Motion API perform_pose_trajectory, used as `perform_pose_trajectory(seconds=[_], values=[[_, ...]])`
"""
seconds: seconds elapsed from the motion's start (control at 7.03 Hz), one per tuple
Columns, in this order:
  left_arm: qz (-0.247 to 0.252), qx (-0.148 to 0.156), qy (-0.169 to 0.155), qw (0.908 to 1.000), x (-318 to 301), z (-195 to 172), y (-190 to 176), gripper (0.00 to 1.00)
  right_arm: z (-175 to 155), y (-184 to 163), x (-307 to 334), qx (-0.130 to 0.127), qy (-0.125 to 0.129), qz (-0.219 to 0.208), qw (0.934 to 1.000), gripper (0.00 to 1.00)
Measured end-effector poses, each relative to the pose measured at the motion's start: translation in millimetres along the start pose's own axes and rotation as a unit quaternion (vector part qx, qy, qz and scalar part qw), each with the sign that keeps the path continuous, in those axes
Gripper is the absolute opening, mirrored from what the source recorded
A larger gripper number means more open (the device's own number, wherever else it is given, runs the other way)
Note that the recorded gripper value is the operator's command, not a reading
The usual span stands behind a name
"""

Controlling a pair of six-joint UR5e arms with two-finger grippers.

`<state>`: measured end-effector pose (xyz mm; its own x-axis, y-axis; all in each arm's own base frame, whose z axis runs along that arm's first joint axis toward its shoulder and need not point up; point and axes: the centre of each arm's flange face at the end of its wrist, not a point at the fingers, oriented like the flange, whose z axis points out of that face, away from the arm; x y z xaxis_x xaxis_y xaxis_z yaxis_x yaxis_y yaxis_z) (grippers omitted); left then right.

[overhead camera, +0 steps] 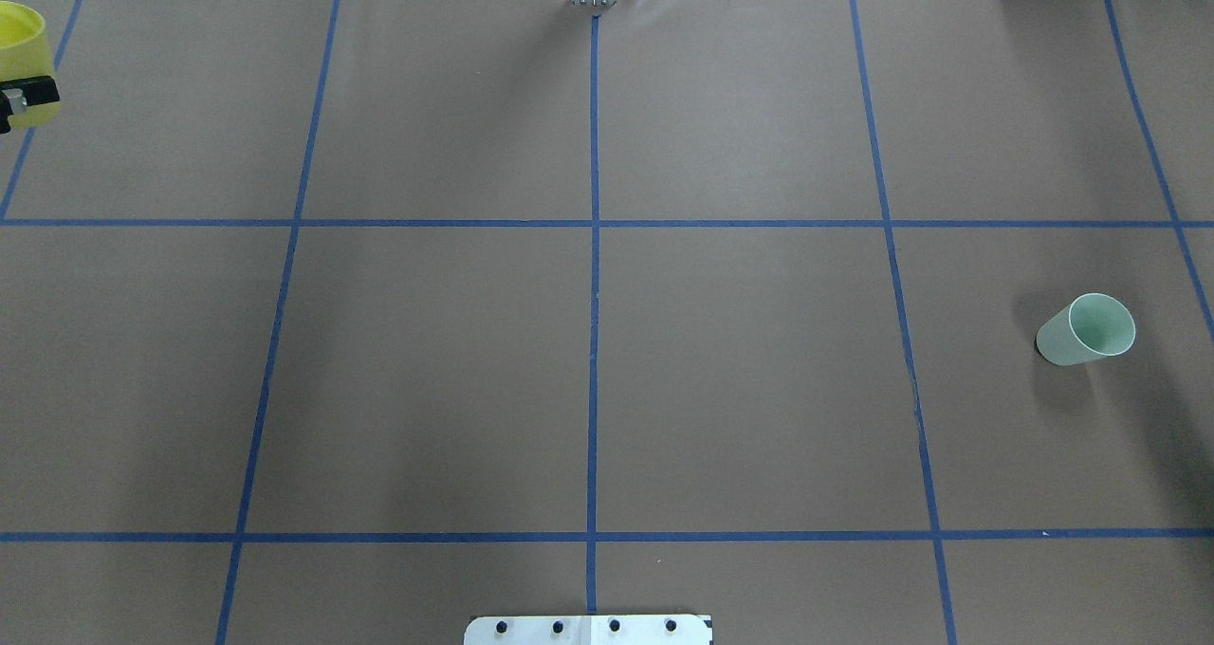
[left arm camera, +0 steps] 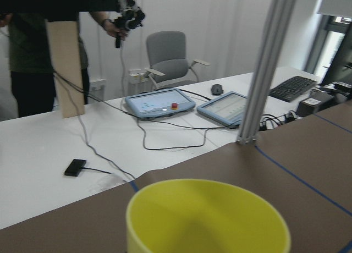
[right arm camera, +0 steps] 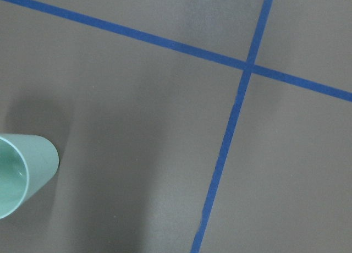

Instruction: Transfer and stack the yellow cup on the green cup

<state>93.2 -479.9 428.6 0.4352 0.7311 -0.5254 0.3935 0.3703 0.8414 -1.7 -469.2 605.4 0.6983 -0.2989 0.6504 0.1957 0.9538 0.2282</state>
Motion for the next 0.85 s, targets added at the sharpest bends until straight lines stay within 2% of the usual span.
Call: perform_pose_trajectory(seconds=[0.14,0.57,0.71,0.85], values=[[0.019,-0.005,0.041,0.999,11.8,7.0,-10.1,0.04,-11.2,-19.5,-8.1,0.014,0.001,-0.012,0.9998,1.0],[0.046,0.0,0.104,0.9935,42.3,33.4,-17.6,0.03,-37.7,-49.1,-34.4,0.048,-0.026,-0.035,0.9979,1.0],[0.057,0.002,0.129,0.9899,58.8,54.4,-21.0,0.06,-52.9,-59.8,-51.6,0.067,-0.045,-0.035,0.9961,1.0],[0.081,0.004,0.158,0.9841,79.6,80.7,-21.5,0.09,-70.5,-77.7,-75.6,0.082,-0.081,-0.028,0.9929,1.0]])
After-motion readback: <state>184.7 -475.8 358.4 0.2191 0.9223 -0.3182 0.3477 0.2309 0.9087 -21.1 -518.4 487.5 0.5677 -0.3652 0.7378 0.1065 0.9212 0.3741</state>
